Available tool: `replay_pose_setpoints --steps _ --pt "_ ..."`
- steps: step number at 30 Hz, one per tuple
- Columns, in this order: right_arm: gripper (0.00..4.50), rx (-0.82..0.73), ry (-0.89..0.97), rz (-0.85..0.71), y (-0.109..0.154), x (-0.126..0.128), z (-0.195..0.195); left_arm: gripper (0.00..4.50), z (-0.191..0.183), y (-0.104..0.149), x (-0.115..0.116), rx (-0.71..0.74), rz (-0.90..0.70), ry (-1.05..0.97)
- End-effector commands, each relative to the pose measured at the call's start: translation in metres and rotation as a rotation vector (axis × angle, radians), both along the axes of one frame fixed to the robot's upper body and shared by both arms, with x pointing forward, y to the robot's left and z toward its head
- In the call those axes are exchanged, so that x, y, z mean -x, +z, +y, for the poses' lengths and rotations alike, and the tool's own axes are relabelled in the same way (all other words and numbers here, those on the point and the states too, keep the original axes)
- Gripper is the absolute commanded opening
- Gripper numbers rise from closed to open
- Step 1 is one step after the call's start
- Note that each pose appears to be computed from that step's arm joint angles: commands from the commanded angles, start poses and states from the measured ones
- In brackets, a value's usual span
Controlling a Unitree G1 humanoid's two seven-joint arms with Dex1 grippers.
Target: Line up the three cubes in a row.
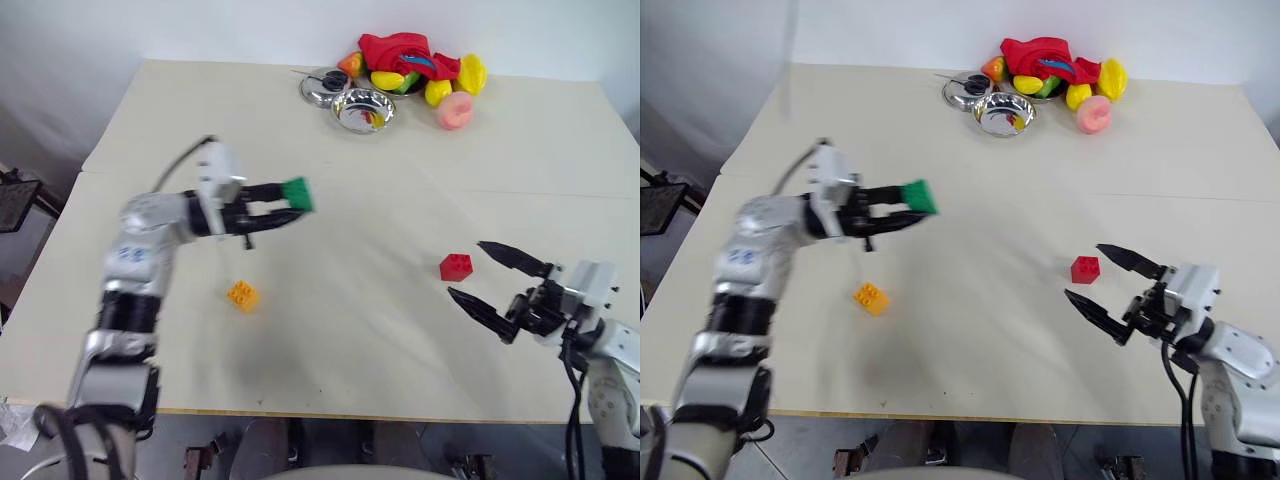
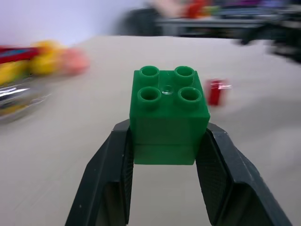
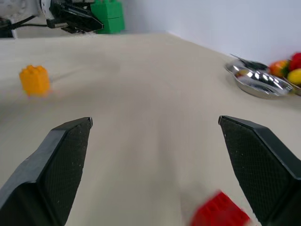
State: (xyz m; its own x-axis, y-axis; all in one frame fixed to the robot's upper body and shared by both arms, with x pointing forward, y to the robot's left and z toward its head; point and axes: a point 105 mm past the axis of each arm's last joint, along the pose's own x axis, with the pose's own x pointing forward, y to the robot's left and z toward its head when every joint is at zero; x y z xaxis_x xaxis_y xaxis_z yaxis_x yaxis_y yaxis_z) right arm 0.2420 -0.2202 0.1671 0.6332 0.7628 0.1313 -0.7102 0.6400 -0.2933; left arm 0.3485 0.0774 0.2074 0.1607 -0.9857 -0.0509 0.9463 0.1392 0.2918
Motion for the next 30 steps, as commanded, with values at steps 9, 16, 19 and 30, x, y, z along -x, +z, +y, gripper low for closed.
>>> replay_pose_setpoints --steps 9,16,19,30 --pt "4.50 0.076 -0.161 0.022 0.013 0.039 -0.033 1.48 -0.124 -0.052 -0.007 -0.311 0.027 -0.197" --pt "4.50 0.077 -0.221 0.059 0.006 0.052 -0.042 1.48 -0.141 -0.089 -0.011 -0.419 0.046 -0.130" --pt "4.50 0.081 -0.235 0.067 0.004 0.055 -0.044 1.48 -0.139 -0.094 -0.011 -0.427 0.060 -0.121" --pt "4.50 0.094 -0.250 0.103 -0.010 0.056 -0.054 1.48 -0.129 -0.098 -0.025 -0.407 0.077 -0.011"
